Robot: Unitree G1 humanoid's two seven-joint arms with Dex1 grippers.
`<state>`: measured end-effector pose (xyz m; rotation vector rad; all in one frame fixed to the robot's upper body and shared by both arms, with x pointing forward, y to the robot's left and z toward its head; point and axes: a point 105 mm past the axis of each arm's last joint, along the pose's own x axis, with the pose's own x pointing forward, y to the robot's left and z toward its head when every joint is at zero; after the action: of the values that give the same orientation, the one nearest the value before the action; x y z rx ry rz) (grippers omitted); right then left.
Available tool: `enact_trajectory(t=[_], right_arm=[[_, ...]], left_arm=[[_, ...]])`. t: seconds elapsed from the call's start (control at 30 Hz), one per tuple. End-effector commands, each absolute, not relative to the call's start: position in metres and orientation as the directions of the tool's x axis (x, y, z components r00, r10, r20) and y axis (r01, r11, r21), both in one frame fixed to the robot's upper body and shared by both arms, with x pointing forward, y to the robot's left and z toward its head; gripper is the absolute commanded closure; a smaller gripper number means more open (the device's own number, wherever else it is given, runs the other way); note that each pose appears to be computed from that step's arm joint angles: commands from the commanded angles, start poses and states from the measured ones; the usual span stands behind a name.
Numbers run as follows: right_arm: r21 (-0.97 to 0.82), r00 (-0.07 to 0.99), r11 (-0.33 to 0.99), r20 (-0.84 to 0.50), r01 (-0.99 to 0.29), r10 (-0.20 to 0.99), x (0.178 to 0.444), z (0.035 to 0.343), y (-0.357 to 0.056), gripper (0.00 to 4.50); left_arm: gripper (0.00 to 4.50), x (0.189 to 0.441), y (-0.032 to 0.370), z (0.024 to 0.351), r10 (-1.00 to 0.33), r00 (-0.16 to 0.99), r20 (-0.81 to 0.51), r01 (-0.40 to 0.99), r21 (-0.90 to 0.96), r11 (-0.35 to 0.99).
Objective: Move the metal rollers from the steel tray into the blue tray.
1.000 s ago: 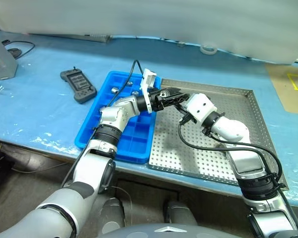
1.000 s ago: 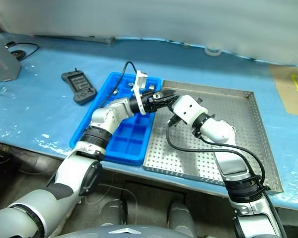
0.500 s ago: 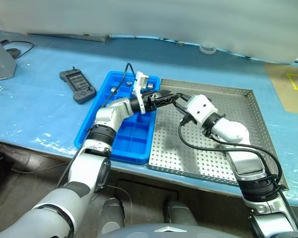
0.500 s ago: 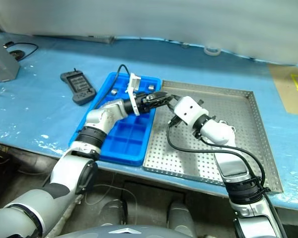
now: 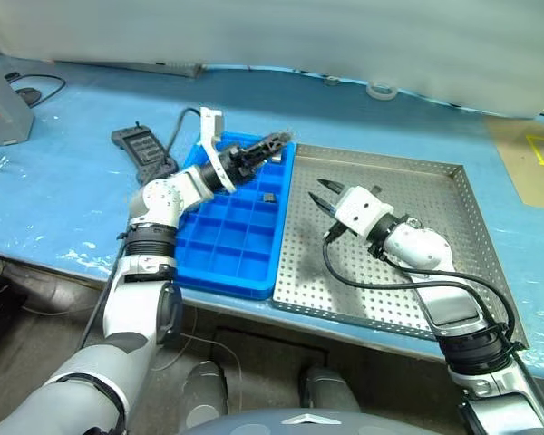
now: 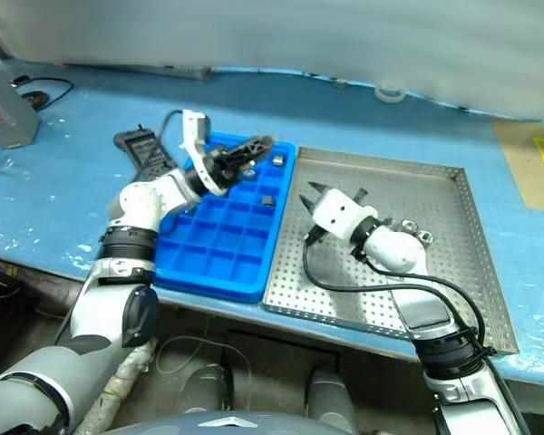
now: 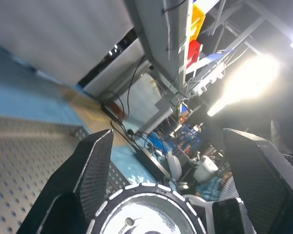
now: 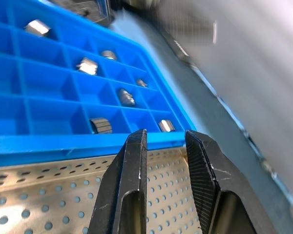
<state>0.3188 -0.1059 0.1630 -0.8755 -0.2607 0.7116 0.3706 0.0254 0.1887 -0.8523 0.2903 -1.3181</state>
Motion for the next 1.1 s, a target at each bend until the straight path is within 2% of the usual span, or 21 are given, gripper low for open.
enact_trajectory(t=[0.03,0.07,0.17,0.27,0.33,0.43,0.57,0.8,0.9,1.03,1.07,1.1], right_arm=[[-0.812,0.693,0.353,-0.085,-0.464,0.716,0.313,0.173,-0.104,3.28],[-0.809,0.685,0.35,-0.086,-0.472,0.724,0.311,0.175,-0.104,3.28],[-0.812,0.655,0.3,-0.129,-0.501,0.745,0.306,0.175,-0.107,2.64],[-0.79,0.636,0.276,-0.178,-0.548,0.751,0.301,0.17,-0.113,1.72],[-0.813,0.681,0.297,-0.158,-0.5,0.715,0.306,0.173,-0.12,0.98],[-0.808,0.673,0.275,-0.19,-0.521,0.715,0.303,0.169,-0.122,0.01],[-0.792,0.68,0.309,-0.175,-0.527,0.712,0.298,0.165,-0.118,0.01],[-0.782,0.698,0.339,-0.164,-0.522,0.697,0.298,0.164,-0.118,0.01],[-0.766,0.684,0.343,-0.167,-0.543,0.71,0.295,0.163,-0.117,0.59],[-0.77,0.683,0.335,-0.173,-0.542,0.71,0.295,0.163,-0.117,1.94],[-0.772,0.683,0.331,-0.177,-0.543,0.709,0.295,0.162,-0.117,2.22],[-0.776,0.68,0.321,-0.182,-0.543,0.71,0.295,0.162,-0.117,2.31]], left_arm=[[0.76,0.364,-0.001,0.192,-0.958,0.166,0.234,0.711,-0.701,-0.048],[0.76,0.363,-0.007,0.192,-0.961,0.148,0.234,0.701,-0.711,-0.065],[0.73,0.362,-0.023,0.189,-0.968,0.114,0.224,0.675,-0.732,-0.09],[0.73,0.36,-0.035,0.19,-0.971,0.075,0.225,0.669,-0.734,-0.118],[0.73,0.356,-0.044,0.193,-0.974,0.03,0.225,0.673,-0.725,-0.147],[0.73,0.348,-0.055,0.19,-0.98,-0.032,0.196,0.684,-0.711,-0.164],[0.73,0.336,-0.064,0.175,-0.986,-0.121,0.115,0.697,-0.697,-0.167],[0.73,0.32,-0.072,0.176,-0.968,-0.229,0.106,0.689,-0.685,-0.238],[0.73,0.319,-0.072,0.174,-0.968,-0.231,0.099,0.691,-0.683,-0.235],[0.73,0.323,-0.07,0.171,-0.974,-0.208,0.086,0.7,-0.682,-0.21],[0.73,0.324,-0.069,0.171,-0.976,-0.202,0.084,0.703,-0.681,-0.204],[0.73,0.327,-0.068,0.17,-0.979,-0.189,0.08,0.708,-0.679,-0.193]])
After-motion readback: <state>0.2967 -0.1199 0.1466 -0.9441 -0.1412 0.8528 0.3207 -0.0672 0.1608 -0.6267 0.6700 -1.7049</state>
